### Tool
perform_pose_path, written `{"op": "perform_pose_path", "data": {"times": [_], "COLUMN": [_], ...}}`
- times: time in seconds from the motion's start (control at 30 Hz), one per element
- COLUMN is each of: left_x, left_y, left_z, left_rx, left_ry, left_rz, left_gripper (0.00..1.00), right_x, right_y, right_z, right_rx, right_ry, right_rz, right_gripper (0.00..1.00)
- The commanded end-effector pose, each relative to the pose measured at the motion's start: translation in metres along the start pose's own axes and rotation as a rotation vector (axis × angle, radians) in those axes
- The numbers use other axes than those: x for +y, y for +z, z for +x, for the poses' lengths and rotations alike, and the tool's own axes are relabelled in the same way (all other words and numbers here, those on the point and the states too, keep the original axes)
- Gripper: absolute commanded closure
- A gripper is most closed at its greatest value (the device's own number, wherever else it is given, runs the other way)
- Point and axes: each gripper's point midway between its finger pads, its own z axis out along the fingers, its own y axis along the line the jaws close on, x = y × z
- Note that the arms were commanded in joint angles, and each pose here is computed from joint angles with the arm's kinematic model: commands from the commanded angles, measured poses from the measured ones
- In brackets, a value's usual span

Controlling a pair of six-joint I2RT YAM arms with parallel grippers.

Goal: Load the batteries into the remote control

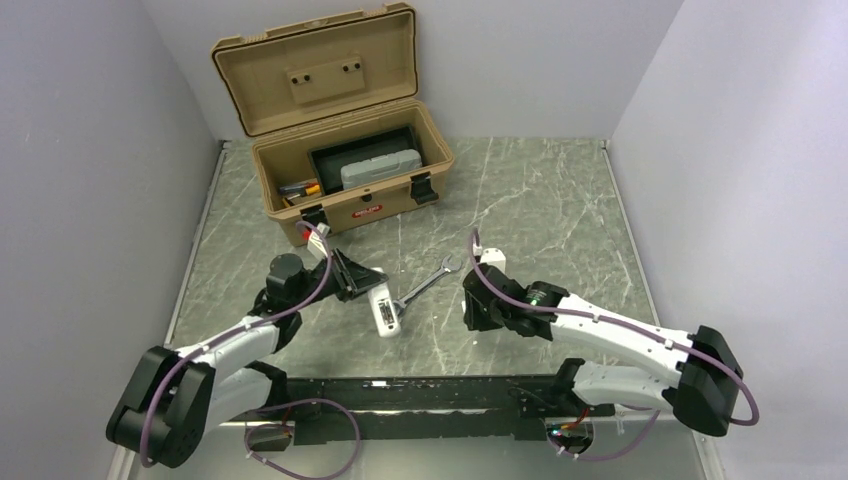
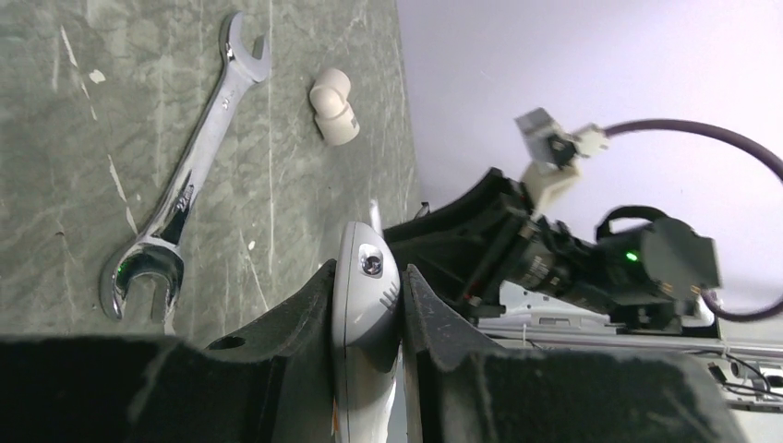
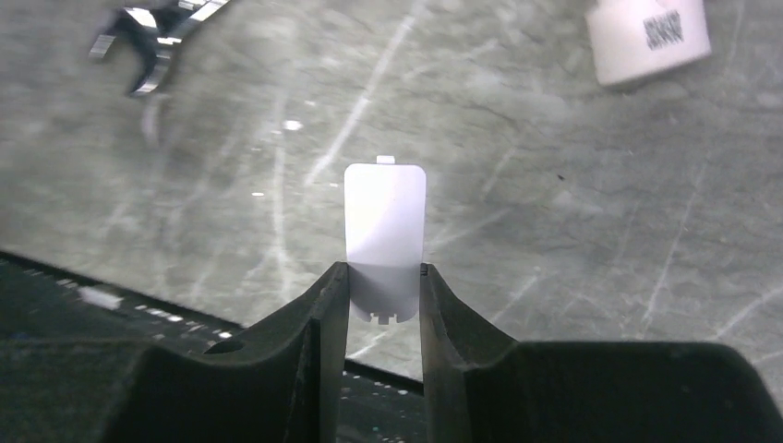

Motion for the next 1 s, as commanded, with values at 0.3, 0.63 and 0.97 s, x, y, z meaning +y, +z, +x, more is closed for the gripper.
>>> {"op": "perform_pose_path", "data": {"times": [0.3, 0.63, 0.97], "left_x": [-0.024, -0.033, -0.045], "left_y": [0.02, 0.031, 0.036], "left_z": [-0.019, -0.016, -0.009], "left_rx": [-0.254, -0.301, -0.294], "left_ry": [0.039, -0.002, 0.015], "left_rz": [0.076, 0.114, 0.118], "left_gripper": [1.0, 1.0, 1.0], "right_x": [0.106, 0.13, 0.136], "right_y": [-0.058, -0.068, -0.056], "right_z": [-0.07, -0.067, -0.053], "right_rx": [-0.133, -0.1, -0.045], "right_ry": [-0.136, -0.196, -0.227], "right_rz": [-0.294, -0.339, -0.326], "right_gripper": [0.78, 0.78, 0.75]}}
